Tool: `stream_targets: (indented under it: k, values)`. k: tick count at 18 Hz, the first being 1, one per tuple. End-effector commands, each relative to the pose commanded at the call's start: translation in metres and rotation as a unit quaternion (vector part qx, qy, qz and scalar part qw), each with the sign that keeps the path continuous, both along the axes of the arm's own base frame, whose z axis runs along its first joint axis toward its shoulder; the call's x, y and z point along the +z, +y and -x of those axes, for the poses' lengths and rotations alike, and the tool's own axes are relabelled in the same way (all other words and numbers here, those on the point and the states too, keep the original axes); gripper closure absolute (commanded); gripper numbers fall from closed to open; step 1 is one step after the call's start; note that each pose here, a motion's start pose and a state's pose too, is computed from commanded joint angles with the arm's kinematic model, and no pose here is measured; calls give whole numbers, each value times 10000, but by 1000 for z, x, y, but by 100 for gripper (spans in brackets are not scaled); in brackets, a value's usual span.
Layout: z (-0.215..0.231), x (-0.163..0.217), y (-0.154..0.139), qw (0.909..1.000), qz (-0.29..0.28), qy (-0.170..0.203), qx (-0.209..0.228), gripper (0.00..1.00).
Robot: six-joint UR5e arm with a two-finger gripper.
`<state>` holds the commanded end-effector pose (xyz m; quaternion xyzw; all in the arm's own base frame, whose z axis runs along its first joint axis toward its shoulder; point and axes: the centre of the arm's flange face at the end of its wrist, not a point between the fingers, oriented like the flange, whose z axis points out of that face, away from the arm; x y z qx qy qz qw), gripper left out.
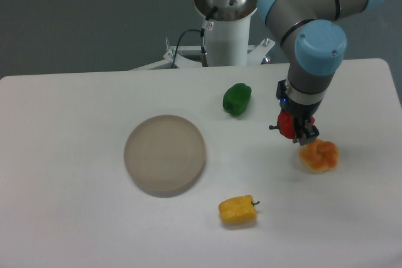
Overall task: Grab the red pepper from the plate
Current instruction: 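Lift the red pepper off the plate and carry it toward the orange pepper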
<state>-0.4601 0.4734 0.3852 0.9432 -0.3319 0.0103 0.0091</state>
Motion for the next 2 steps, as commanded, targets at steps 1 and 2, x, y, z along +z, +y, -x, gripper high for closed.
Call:
stream_targets:
  k: [1, 2]
  values:
    - [0, 0, 0, 10000, -6, -4, 0, 75]
    - [0, 0, 0, 10000, -4, 6, 0, 75]
